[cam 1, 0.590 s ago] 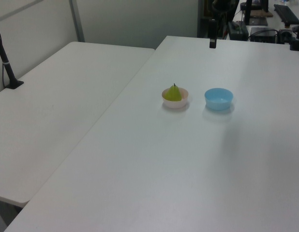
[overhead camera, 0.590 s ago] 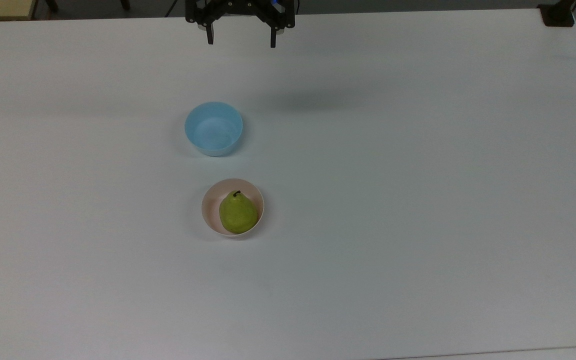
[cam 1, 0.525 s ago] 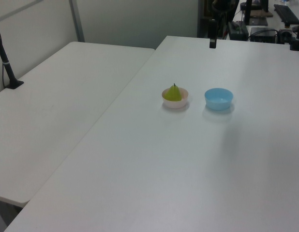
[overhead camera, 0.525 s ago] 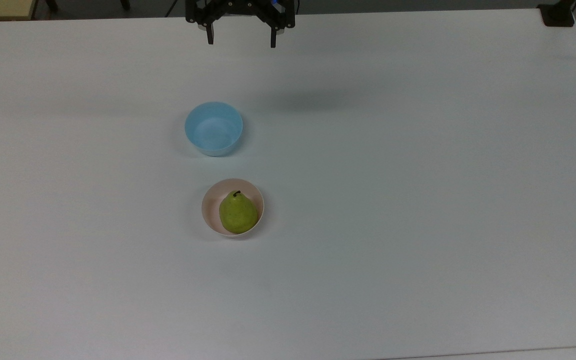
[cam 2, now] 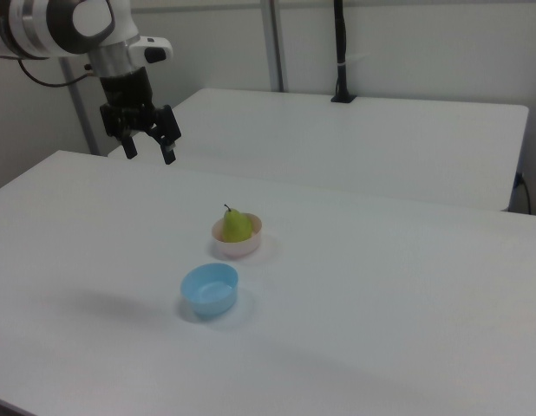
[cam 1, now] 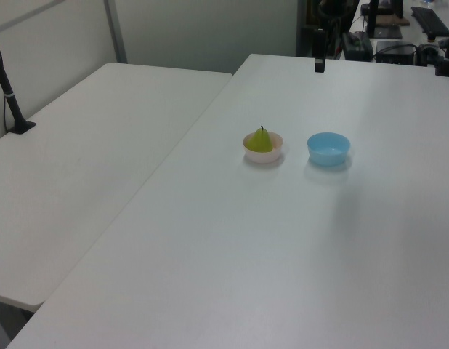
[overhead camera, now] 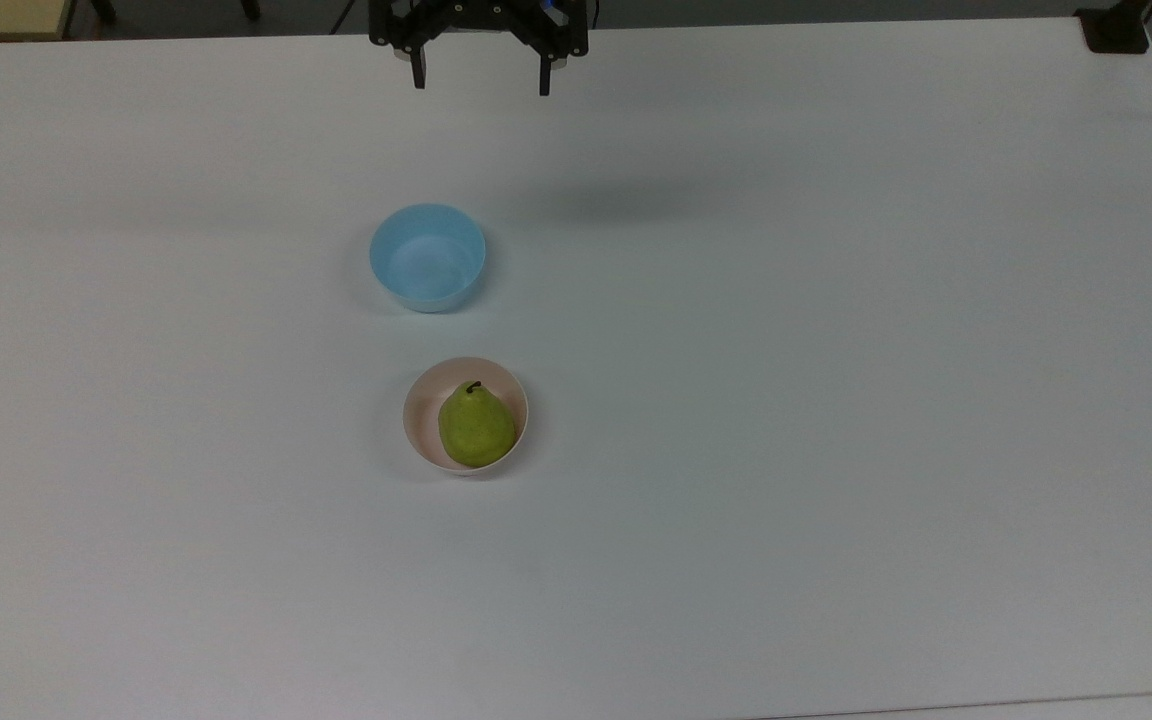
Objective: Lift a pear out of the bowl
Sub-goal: 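Move the open gripper toward the pink bowl holding the green pear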
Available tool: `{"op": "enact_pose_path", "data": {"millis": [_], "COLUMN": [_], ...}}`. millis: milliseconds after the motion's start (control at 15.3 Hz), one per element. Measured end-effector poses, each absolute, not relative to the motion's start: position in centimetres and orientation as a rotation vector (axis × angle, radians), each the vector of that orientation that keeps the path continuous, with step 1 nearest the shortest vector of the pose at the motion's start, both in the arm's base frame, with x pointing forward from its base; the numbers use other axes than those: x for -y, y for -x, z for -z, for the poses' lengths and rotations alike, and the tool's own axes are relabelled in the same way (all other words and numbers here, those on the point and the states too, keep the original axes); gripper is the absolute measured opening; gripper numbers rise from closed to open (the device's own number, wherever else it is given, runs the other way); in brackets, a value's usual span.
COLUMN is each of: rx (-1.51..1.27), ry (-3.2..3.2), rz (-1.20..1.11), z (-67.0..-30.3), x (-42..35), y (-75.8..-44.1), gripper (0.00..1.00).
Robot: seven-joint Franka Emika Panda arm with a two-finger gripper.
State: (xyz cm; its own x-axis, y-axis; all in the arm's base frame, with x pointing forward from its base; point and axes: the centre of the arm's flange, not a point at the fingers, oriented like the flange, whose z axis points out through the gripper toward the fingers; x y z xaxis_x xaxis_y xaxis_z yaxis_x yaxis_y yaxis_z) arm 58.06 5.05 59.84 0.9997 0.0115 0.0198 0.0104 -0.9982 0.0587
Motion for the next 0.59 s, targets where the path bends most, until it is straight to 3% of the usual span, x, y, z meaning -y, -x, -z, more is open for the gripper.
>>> {"op": "enact_pose_path", "data": {"millis": [590], "rx": [-0.012], "ry": [-3.082], "rz": [-0.028], "z": [-59.73], "x": [-4.87], "y": [-58.10], "gripper": [1.00]}}
